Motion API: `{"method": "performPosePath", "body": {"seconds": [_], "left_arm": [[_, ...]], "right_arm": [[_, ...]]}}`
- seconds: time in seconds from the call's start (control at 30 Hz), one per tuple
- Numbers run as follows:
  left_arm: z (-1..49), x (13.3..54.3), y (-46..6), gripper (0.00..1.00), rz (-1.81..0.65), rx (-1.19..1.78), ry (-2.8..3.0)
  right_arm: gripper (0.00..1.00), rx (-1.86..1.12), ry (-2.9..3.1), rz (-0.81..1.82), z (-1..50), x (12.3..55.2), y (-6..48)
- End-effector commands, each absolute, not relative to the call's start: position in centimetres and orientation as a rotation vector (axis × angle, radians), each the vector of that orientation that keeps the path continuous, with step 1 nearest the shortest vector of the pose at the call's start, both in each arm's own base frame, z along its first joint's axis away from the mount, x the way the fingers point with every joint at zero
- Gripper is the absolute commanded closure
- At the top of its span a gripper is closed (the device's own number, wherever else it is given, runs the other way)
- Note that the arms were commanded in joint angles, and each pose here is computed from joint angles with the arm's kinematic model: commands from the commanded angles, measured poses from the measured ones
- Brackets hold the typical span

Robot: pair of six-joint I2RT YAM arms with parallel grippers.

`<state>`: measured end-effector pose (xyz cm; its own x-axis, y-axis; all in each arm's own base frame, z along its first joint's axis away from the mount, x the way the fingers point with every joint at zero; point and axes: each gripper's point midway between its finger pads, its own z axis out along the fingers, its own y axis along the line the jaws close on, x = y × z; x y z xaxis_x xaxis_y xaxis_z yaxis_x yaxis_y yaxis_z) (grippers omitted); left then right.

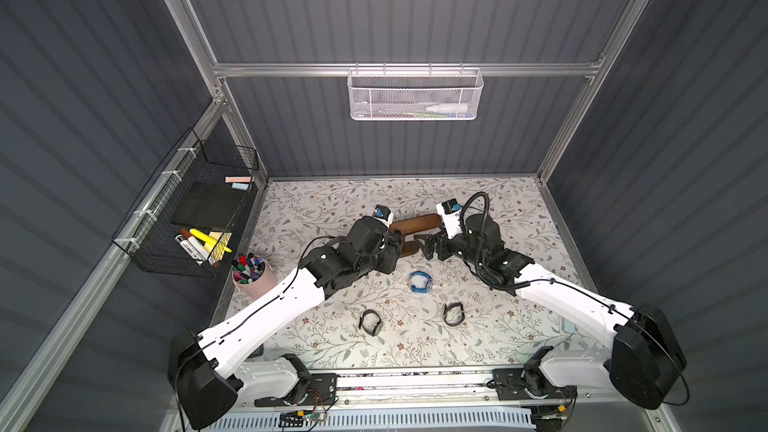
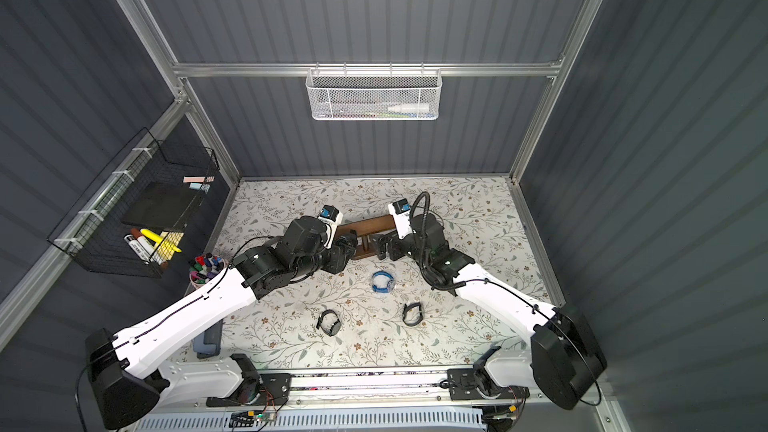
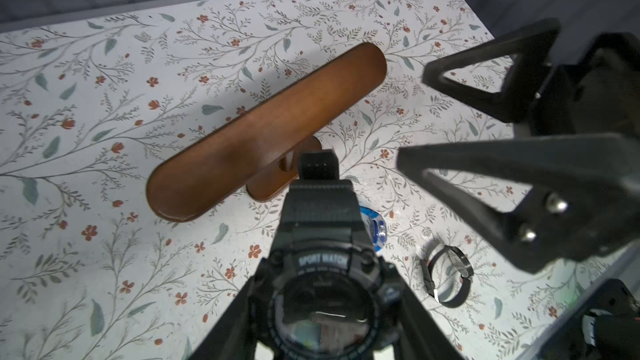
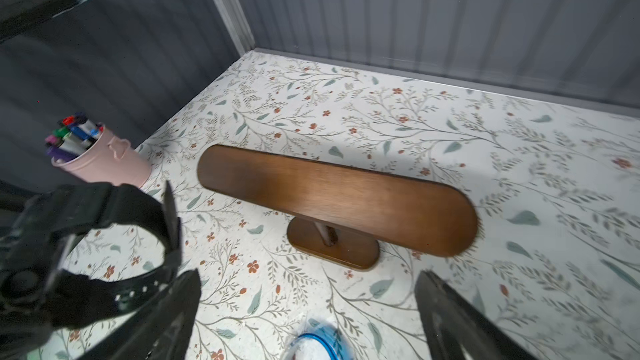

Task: Place watch on stand
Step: Pick up the watch at the center of the board, then place the watch on the stand.

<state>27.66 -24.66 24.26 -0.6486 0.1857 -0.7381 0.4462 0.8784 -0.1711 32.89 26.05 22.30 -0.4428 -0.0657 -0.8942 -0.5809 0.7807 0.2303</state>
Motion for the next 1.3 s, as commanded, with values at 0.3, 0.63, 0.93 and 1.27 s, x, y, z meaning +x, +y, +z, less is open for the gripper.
{"method": "performPosePath", "body": {"seconds": [0.3,0.63,0.93,1.27], "left_arm": [[24.9,32.0,-15.9,0.7,0.032,0.131,2.315],[22.2,33.7,-13.3,0.7,0.067,-0.006,2.358],[20.3,34.0,-13.7,0.71,0.028,-0.058,2.368],[19.8,34.7,-14.3,0.71,-0.027,-0.104,2.336]], "right_arm": [[0.01,-0.153,2.147,0.622,21.6,34.6,19.2],[0.07,-0.184,2.216,0.703,20.3,37.9,20.3],[0.3,-0.233,2.247,0.806,19.0,39.1,21.6],[0.37,-0.234,2.242,0.835,18.2,39.6,21.8]]}}
